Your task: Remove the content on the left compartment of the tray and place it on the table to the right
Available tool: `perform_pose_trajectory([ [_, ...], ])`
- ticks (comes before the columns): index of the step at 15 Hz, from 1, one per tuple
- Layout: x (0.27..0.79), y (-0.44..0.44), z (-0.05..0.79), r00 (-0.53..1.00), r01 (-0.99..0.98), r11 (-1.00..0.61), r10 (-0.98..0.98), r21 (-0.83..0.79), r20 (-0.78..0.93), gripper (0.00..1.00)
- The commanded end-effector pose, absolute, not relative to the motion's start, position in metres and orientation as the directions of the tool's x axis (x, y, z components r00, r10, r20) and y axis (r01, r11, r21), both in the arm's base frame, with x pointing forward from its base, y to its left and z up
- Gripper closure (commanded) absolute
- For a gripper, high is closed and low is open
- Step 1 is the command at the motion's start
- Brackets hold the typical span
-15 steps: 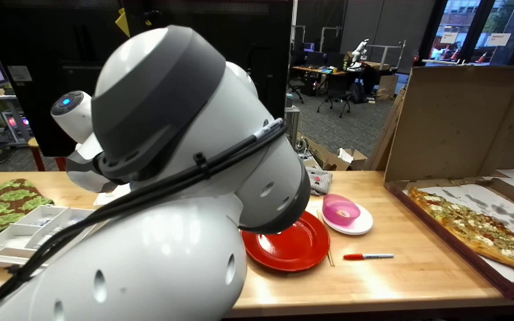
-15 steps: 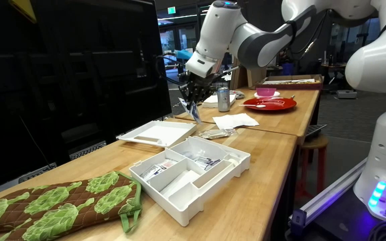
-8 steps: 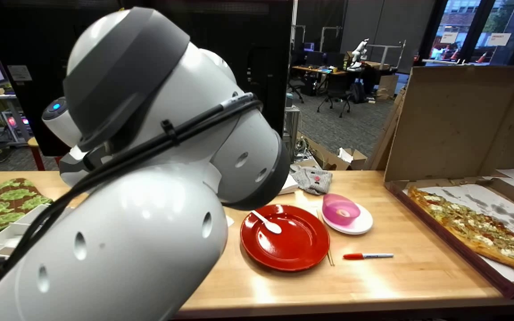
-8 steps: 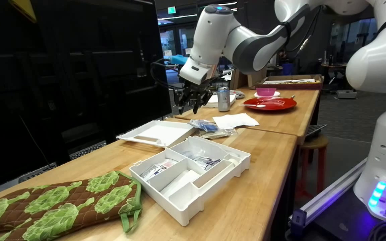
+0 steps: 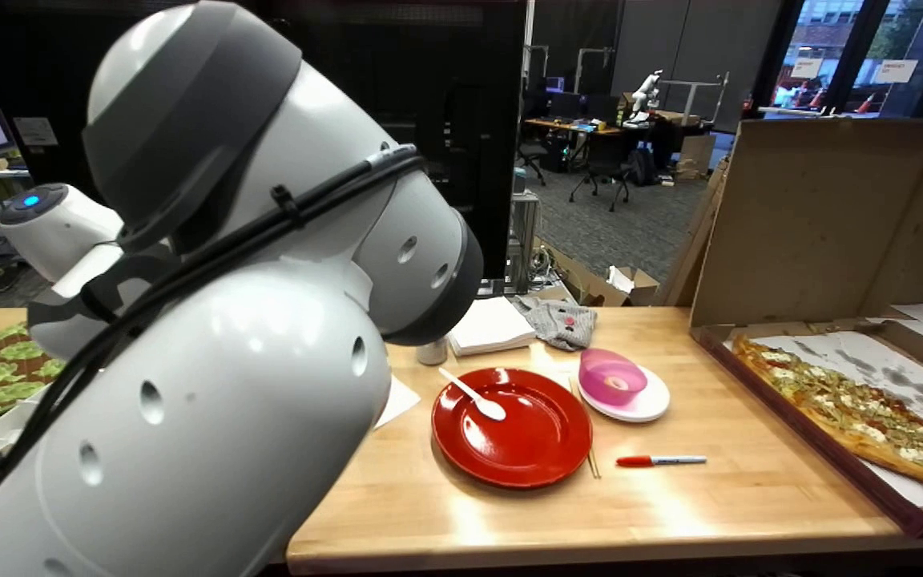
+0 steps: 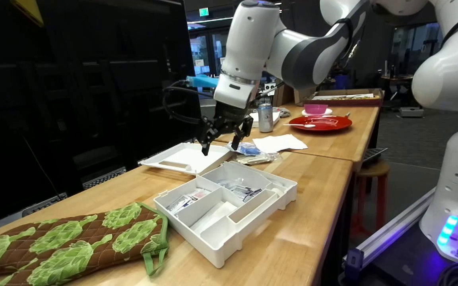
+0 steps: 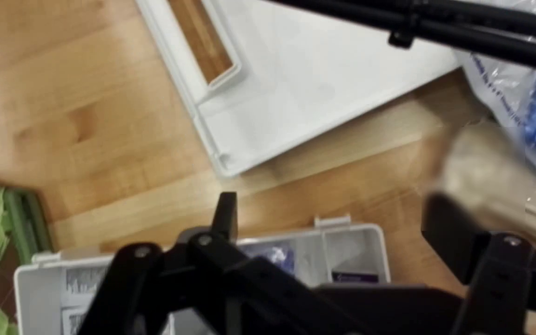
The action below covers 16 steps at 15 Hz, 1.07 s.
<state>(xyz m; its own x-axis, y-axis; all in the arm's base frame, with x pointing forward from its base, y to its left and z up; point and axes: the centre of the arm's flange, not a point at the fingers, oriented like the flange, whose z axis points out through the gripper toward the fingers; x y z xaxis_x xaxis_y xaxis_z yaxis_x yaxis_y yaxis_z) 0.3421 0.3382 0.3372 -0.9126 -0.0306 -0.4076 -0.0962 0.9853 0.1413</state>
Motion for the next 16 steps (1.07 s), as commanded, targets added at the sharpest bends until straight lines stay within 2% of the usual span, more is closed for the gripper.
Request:
perform_pose_trajectory([
  [1,0.307,0.355,0.350,-0.907,-0.181,0.979,-0.129,0.093,-0.400,0.00],
  [5,0.276,0.370,0.361,-0.889,-0.246,0.968,-0.210,0.039,-0.407,0.00],
  [12,0.235,0.376,0.352,-0.916,-0.336,0.938,-0.347,-0.088,-0.200,0.00],
  [16,0.225,0.375,0.350,-0.910,-0.373,0.919,-0.389,-0.125,-0.145,0.00],
])
